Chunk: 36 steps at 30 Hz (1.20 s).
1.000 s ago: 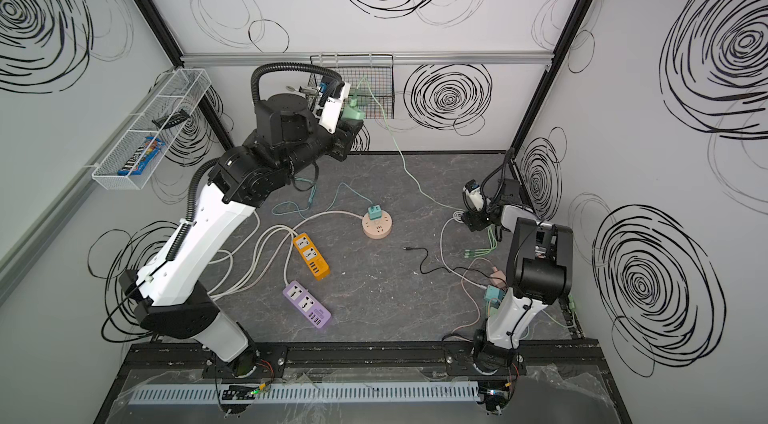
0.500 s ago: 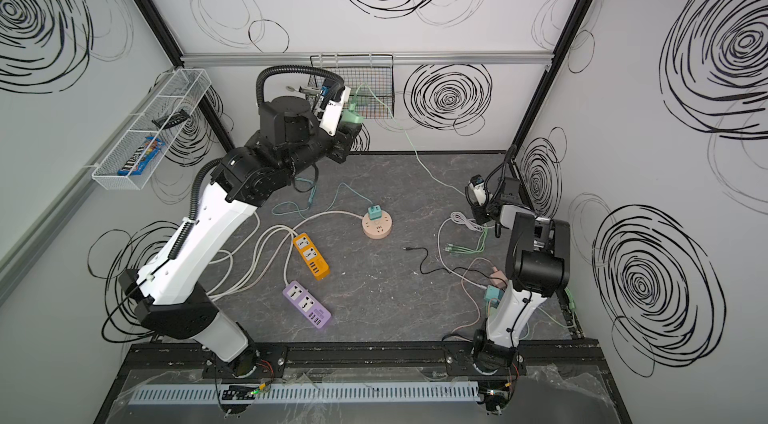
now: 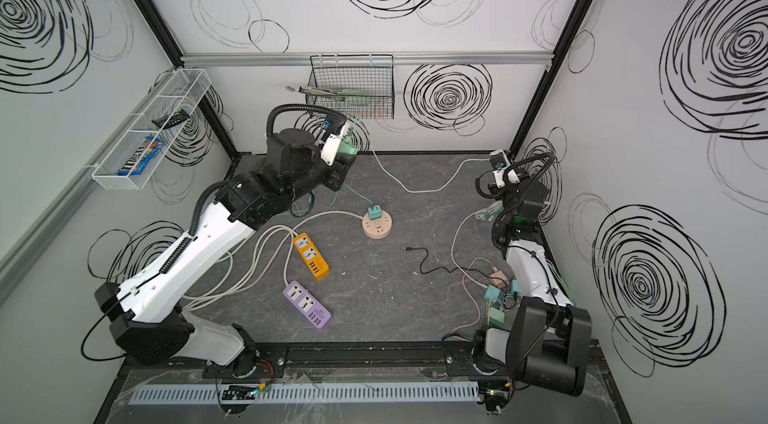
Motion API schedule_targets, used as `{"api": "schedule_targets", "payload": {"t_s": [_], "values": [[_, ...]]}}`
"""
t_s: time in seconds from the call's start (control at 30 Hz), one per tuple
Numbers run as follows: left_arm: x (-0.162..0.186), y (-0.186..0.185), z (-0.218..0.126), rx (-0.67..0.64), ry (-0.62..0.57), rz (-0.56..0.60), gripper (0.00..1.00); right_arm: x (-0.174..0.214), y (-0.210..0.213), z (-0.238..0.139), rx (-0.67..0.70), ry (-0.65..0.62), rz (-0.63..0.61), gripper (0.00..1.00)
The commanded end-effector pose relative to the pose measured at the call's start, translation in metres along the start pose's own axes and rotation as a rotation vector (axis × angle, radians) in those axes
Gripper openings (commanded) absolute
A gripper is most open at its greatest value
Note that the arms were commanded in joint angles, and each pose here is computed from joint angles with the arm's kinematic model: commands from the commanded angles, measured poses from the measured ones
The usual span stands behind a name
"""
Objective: Insert the plug
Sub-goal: 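Carry the green charger over the socket with the left while the right holds cable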
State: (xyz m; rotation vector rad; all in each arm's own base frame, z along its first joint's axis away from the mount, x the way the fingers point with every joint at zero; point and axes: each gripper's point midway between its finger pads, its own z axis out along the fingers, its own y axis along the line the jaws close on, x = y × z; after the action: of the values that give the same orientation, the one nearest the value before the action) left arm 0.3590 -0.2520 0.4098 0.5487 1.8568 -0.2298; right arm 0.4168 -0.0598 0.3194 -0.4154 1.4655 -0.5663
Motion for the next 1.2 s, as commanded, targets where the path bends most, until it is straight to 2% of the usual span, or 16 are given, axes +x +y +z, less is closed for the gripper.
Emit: {"api": "schedule_targets", "payload": {"t_s": [0.0, 0.1, 0.2, 0.27, 0.33, 0.4, 0.43, 0.47, 0.5, 0.53, 0.63, 0.77, 0.9, 0.97, 1.03, 1.17], "values": [[-0.025, 0.002, -0.012, 0.008, -0.119, -0.065, 0.0, -0.045, -0.013, -0.017, 0.181, -0.136, -0.264, 0.07], [-0.018, -0.001, -0.009, 0.021, -0.103, -0.069, 0.0, -0.052, -0.012, -0.021, 0.191, -0.167, -0.326, 0.06], [-0.014, -0.002, -0.005, 0.019, -0.088, -0.069, 0.0, -0.068, -0.055, -0.04, 0.461, -0.22, -0.267, 0.06], [-0.011, -0.001, -0.003, 0.016, -0.078, -0.072, 0.0, -0.084, -0.067, -0.052, 0.507, -0.293, -0.197, 0.07], [-0.008, -0.003, -0.001, 0.019, -0.069, -0.069, 0.0, -0.099, -0.055, -0.059, 0.393, -0.391, -0.153, 0.07], [-0.006, -0.002, 0.002, 0.011, -0.061, -0.072, 0.0, -0.084, -0.016, -0.033, 0.116, -0.328, -0.271, 0.09], [-0.004, -0.002, 0.004, 0.009, -0.057, -0.072, 0.0, -0.077, -0.026, -0.022, 0.175, -0.264, -0.243, 0.07], [-0.004, -0.002, 0.004, 0.01, -0.056, -0.07, 0.0, -0.075, -0.049, -0.024, 0.334, -0.248, -0.177, 0.06], [-0.003, -0.003, 0.005, 0.011, -0.054, -0.068, 0.0, -0.076, -0.066, -0.035, 0.436, -0.282, -0.094, 0.05], [-0.003, -0.004, 0.005, 0.015, -0.052, -0.067, 0.0, -0.077, -0.073, -0.046, 0.437, -0.345, -0.024, 0.05], [-0.001, -0.003, 0.005, 0.012, -0.049, -0.067, 0.0, -0.08, -0.047, -0.027, 0.022, -0.334, 0.082, 0.08], [0.003, -0.004, 0.005, 0.019, -0.045, -0.067, 0.0, -0.097, -0.049, -0.019, 0.105, -0.345, -0.008, 0.07], [0.014, -0.019, 0.01, 0.08, -0.02, -0.052, 0.0, -0.096, -0.02, 0.003, -0.104, -0.288, -0.011, 0.07], [0.021, -0.03, 0.013, 0.103, 0.004, -0.033, 0.0, -0.086, -0.027, 0.015, -0.039, -0.254, 0.078, 0.06], [0.03, -0.046, 0.016, 0.144, 0.025, -0.006, 0.0, -0.069, -0.041, 0.025, 0.048, -0.238, 0.254, 0.05], [0.045, -0.071, 0.025, 0.196, 0.06, 0.014, 0.0, -0.031, -0.027, 0.064, -0.025, -0.103, 0.415, 0.06]]}}
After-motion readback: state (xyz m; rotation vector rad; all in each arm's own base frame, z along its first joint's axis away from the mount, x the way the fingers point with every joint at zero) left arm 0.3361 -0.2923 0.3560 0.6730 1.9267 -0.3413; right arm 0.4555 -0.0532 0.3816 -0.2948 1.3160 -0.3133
